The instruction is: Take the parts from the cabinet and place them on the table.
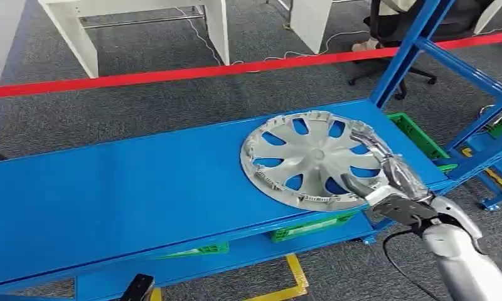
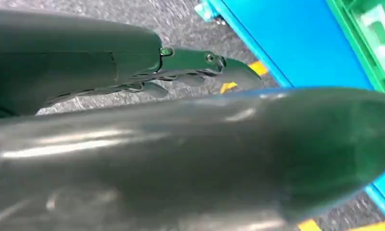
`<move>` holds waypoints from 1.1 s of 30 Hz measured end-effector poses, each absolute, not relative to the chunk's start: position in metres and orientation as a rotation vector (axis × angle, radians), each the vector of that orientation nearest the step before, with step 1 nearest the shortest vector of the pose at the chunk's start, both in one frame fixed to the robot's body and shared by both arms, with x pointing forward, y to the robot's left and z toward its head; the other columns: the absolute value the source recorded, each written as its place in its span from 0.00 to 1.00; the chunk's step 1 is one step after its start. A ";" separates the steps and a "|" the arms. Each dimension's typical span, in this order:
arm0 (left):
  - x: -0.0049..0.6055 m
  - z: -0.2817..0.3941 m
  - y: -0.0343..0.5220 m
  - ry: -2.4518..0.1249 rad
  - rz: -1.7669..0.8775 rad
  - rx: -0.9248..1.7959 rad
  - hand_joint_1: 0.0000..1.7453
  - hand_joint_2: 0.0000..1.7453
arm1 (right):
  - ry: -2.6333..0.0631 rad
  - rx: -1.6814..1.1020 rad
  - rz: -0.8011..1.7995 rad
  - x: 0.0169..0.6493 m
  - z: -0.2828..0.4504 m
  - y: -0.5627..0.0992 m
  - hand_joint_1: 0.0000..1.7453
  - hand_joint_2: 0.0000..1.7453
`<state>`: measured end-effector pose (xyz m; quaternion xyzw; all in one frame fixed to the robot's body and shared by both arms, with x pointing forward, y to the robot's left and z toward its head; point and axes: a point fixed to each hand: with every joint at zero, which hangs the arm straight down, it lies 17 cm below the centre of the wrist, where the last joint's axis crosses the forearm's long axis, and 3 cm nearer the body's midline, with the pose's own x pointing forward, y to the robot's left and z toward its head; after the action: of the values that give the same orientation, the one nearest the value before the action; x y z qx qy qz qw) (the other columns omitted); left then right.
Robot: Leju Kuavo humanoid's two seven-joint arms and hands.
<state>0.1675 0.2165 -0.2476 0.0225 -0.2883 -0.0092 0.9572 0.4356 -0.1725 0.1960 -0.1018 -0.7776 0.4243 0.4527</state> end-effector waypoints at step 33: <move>0.165 -0.248 0.214 -0.579 -0.075 0.034 0.00 0.00 | -1.665 -0.385 1.223 0.459 0.095 -0.182 0.00 0.00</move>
<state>0.1655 0.2138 -0.2485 0.0167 -0.2854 -0.0368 0.9576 0.4591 -0.1817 0.0950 -0.1588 -0.6874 0.5052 0.4971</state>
